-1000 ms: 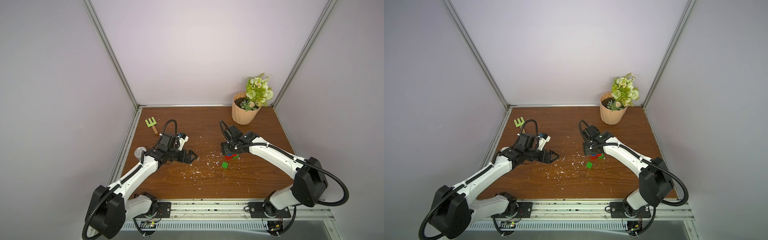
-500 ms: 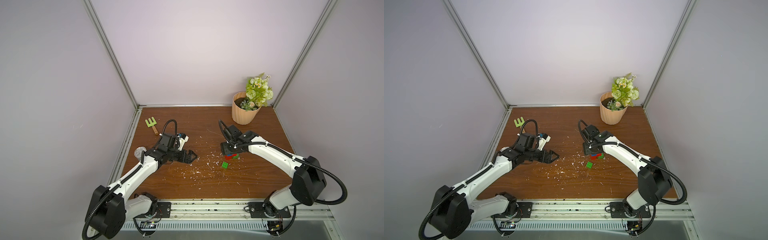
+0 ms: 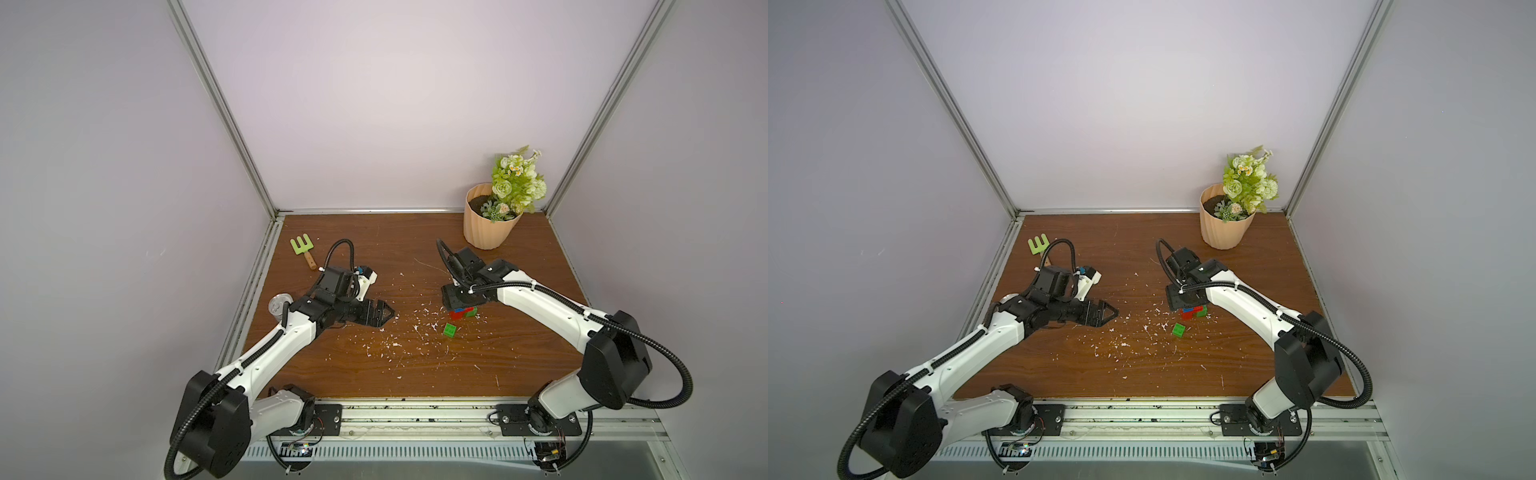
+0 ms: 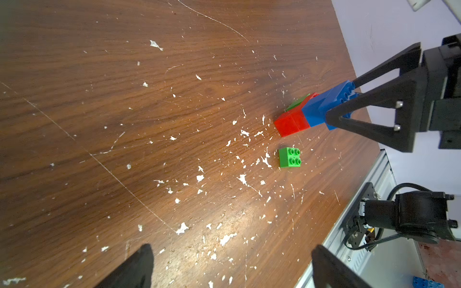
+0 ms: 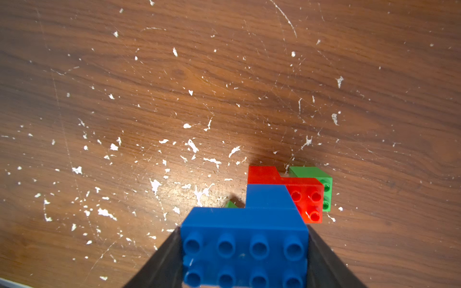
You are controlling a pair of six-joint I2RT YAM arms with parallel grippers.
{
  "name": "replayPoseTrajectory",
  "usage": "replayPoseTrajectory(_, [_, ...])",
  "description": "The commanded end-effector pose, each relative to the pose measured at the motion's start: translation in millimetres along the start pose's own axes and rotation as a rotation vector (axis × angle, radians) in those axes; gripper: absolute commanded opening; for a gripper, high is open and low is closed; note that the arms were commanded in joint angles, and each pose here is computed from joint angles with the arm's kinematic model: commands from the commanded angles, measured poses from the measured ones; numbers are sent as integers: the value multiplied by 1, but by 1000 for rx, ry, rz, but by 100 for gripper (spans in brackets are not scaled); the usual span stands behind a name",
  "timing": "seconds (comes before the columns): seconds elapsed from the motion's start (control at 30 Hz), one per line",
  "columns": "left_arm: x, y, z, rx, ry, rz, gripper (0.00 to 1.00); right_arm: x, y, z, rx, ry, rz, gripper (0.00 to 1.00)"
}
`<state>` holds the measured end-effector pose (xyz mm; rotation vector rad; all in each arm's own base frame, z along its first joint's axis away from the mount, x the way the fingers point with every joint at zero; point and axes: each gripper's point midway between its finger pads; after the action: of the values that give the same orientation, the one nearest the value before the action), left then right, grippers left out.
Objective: Assemble a giraffe with lego
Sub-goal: Assemble the lego brick with the lego brick.
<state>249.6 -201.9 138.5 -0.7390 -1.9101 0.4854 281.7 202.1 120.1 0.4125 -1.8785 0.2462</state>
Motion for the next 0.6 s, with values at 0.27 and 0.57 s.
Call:
replayPoseTrajectory(0.27, [1, -2, 1, -7, 4, -7, 100, -39, -12, 75, 23, 291, 47, 51])
replayPoseTrajectory(0.57, [0, -1, 2, -6, 6, -5, 100, -36, -8, 65, 27, 270, 31, 51])
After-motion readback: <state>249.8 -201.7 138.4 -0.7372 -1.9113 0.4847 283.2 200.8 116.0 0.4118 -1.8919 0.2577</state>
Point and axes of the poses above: each gripper's point midway between its finger pads, its own x axis back along the fingers, its own y axis along the line the jaws close on, z = x × y, and after that the axes turned 10 degrees about x, right-handed
